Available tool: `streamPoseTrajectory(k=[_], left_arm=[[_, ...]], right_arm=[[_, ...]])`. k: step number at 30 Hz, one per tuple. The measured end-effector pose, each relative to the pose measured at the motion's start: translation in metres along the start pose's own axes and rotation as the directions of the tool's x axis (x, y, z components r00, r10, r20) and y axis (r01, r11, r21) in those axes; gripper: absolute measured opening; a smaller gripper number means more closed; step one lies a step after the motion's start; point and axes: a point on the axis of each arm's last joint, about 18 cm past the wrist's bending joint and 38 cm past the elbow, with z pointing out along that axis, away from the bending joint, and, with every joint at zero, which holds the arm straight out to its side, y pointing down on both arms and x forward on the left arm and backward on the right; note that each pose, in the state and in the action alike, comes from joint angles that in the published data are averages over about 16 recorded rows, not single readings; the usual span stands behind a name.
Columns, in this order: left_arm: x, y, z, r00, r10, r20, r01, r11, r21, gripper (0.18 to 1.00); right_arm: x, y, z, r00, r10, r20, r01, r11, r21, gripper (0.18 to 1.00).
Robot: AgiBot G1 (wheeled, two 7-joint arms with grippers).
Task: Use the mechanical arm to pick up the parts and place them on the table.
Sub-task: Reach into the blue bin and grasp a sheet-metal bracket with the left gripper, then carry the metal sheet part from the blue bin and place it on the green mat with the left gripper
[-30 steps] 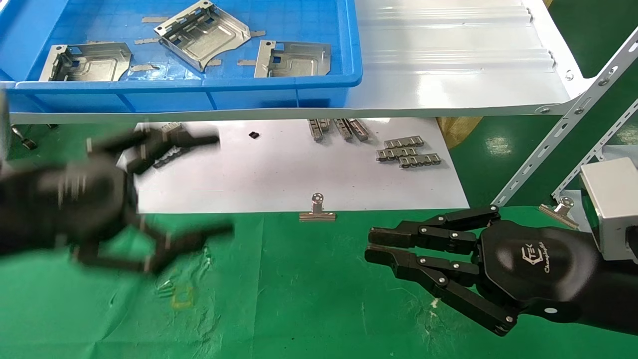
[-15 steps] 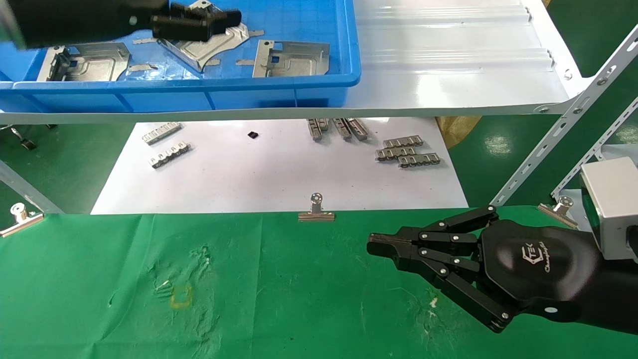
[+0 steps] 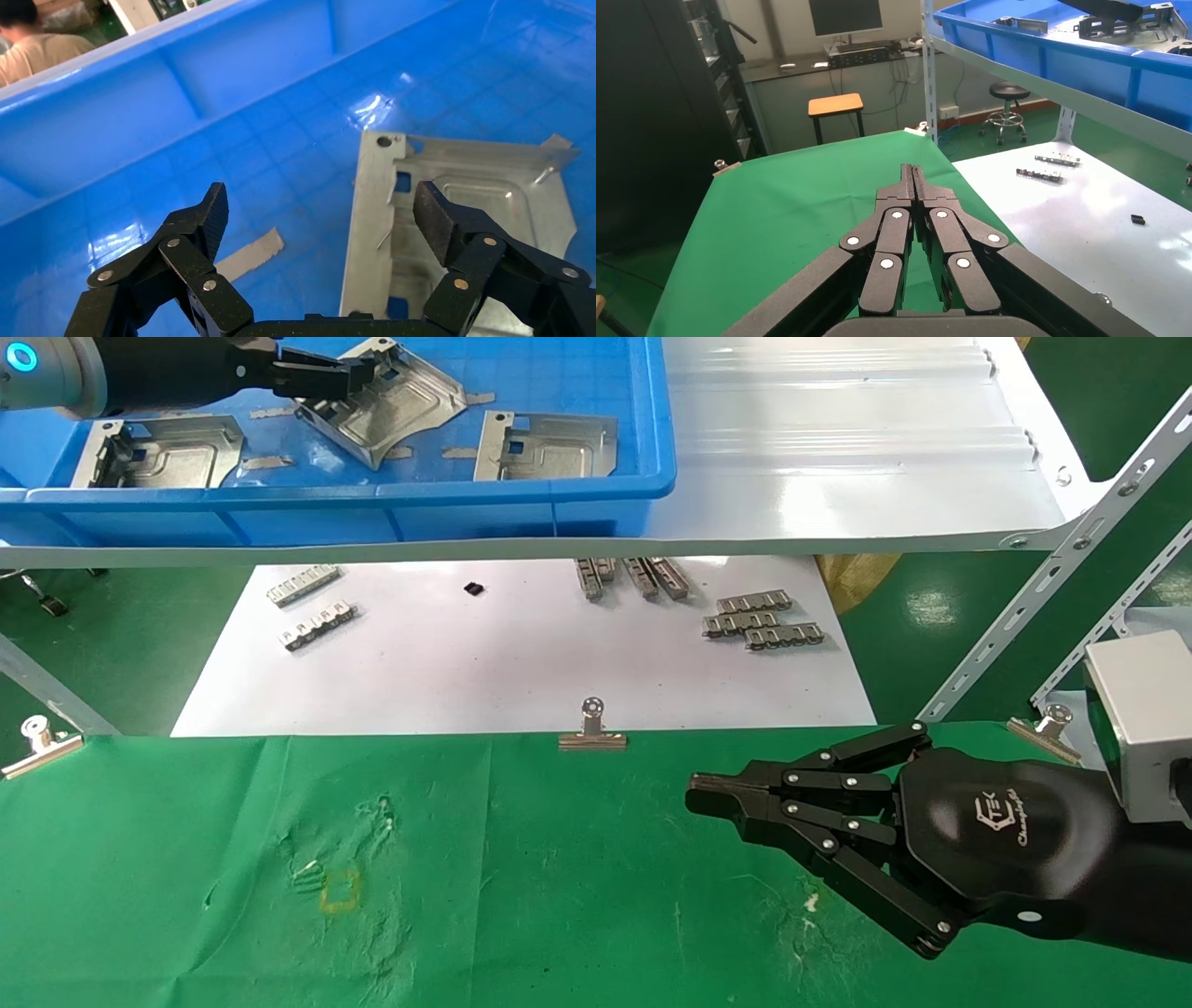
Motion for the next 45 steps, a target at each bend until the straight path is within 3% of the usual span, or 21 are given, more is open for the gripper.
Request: streamPoseTrajectory(k=[7, 18, 33, 39, 45], left_arm=[[-0.001, 0.002, -0.001, 1.0, -0.004, -0.001, 0.004, 1.0, -0.025, 0.931], [-0.002, 0.003, -0.002, 1.0, -0.005, -0.004, 0.005, 0.999, -0.041, 0.74], [-0.004, -0.001, -0.008, 1.0, -0.019, -0.015, 0.019, 0.999, -0.026, 0.399], [0.001, -0.012, -0.017, 0.997, -0.017, -0.079, 0.018, 1.0, 0.014, 0.316], [0.02, -0.019, -0.035, 0.97, 0.033, -0.239, -0.016, 0.997, 0.071, 0.28]], right_arm=[[0.0, 0.0, 0.0, 1.0, 0.0, 0.0, 0.0, 1.0, 0.0, 0.226], [0.0, 0.0, 0.0, 1.0, 0.0, 0.0, 0.0, 1.0, 0.0, 0.351], [0.0, 0.0, 0.0, 1.0, 0.0, 0.0, 0.0, 1.0, 0.0, 0.699], [0.0, 0.0, 0.0, 1.0, 0.0, 0.0, 0.0, 1.0, 0.0, 0.823], [0.0, 0.0, 0.0, 1.0, 0.0, 0.0, 0.0, 1.0, 0.0, 0.909]])
